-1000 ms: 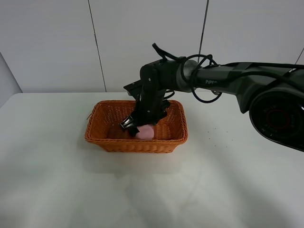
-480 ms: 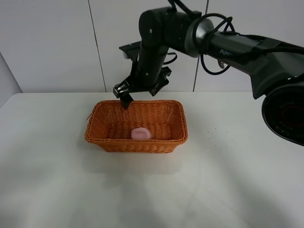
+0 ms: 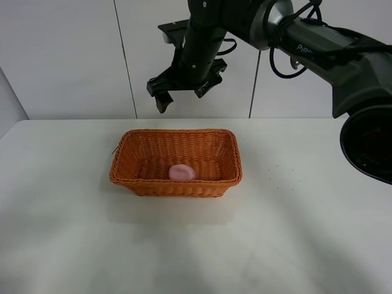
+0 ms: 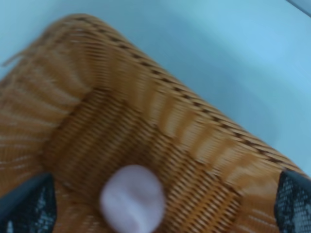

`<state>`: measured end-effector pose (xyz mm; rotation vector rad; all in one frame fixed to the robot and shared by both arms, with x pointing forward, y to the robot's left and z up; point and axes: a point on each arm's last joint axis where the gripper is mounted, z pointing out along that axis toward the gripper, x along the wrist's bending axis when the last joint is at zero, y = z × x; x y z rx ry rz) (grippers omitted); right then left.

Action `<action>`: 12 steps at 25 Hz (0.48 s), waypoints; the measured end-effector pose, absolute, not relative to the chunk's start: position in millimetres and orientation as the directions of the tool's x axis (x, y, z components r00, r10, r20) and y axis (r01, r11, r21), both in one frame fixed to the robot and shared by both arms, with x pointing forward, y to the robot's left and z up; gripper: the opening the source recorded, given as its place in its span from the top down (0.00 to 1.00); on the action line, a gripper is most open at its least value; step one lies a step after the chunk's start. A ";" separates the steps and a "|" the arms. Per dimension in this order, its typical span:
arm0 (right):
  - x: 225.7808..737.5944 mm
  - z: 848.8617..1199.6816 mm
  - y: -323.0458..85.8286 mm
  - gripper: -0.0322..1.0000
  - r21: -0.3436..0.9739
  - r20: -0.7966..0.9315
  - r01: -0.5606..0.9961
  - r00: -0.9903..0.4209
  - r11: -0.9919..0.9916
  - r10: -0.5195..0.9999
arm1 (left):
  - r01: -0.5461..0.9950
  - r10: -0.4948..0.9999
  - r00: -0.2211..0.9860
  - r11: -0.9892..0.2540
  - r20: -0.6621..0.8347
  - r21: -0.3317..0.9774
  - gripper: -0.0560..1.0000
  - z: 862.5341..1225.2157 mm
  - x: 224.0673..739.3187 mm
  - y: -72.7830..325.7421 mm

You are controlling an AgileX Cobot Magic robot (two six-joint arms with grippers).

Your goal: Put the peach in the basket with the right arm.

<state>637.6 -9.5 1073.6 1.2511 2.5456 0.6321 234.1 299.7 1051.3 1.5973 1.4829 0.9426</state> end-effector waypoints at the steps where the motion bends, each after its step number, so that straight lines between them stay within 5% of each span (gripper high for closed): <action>1: 642.4 1072.6 -15.9 0.30 0.473 -0.020 0.703 -0.594 0.531 0.804 | 0.447 0.998 0.058 -0.049 0.026 0.893 0.01 1051.3 234.1 299.7; 12: 715.2 1072.4 -170.7 0.30 0.473 -0.024 0.842 -0.281 0.258 0.960 | 0.447 0.998 0.058 -0.049 0.026 0.893 0.01 1051.3 234.1 299.7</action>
